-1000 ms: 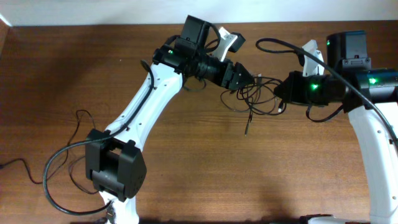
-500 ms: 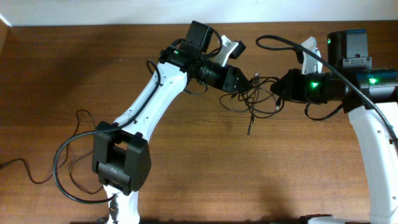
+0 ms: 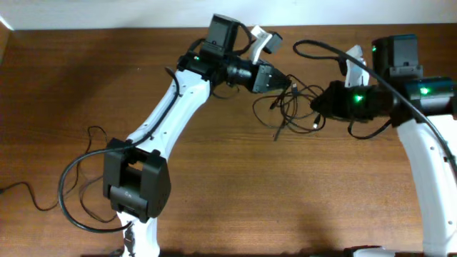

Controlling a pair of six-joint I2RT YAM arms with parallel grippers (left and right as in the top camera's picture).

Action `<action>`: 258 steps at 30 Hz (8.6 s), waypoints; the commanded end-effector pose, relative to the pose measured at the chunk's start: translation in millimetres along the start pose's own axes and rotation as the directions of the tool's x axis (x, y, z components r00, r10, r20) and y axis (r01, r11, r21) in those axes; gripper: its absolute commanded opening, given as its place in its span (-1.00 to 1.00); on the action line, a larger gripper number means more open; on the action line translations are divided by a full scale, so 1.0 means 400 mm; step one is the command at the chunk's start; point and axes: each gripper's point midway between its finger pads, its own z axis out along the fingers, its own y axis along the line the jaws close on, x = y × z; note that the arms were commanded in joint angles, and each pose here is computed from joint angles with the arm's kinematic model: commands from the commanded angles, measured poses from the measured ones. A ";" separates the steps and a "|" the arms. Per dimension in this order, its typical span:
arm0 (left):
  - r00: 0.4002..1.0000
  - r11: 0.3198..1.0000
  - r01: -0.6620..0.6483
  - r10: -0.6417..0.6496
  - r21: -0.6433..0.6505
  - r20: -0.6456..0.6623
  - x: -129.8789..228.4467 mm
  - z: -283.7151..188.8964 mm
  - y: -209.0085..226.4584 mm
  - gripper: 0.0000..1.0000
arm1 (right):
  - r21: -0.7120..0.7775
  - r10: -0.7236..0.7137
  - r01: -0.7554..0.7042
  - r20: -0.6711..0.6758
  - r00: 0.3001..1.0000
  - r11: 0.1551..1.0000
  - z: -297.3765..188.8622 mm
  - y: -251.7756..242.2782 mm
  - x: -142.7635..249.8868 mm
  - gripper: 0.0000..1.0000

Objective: Untangle cables

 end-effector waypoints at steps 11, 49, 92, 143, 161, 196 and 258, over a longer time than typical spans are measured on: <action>0.935 0.863 0.178 0.002 -0.473 0.355 -0.169 -0.493 0.136 -1.00 | 0.589 0.284 -0.100 -0.228 0.931 0.802 0.163 -0.343 0.072 -0.81; 0.981 0.839 0.192 -0.162 -0.509 0.102 0.017 -0.376 -0.014 -1.00 | -0.144 0.043 -0.060 -0.115 0.992 0.988 0.267 0.121 -0.120 0.40; 0.789 -0.221 0.492 -0.297 -0.842 0.538 0.280 -1.052 0.386 -1.00 | 0.154 0.182 -0.160 -0.138 0.974 0.975 0.048 -0.273 -0.080 -0.87; 0.664 0.162 0.645 0.365 -0.747 0.653 -0.104 -1.386 -0.065 -1.00 | 0.159 0.189 -0.150 -0.265 0.946 0.976 0.099 -0.377 0.011 0.40; 0.682 0.153 0.658 0.294 -0.737 0.670 -0.070 -1.365 -0.038 -1.00 | 0.029 0.243 -0.243 0.011 0.970 0.970 0.575 0.162 -0.036 0.48; 0.397 0.029 0.608 0.854 -0.793 0.336 -0.296 -1.547 -0.503 -1.00 | 0.151 0.129 -0.152 0.151 0.980 0.977 0.119 -0.075 -0.134 -0.92; 0.756 0.728 -0.538 0.195 -0.424 -0.625 0.205 0.030 0.557 0.96 | 0.394 0.248 -0.231 0.008 0.969 0.890 0.041 -0.306 -0.020 -0.46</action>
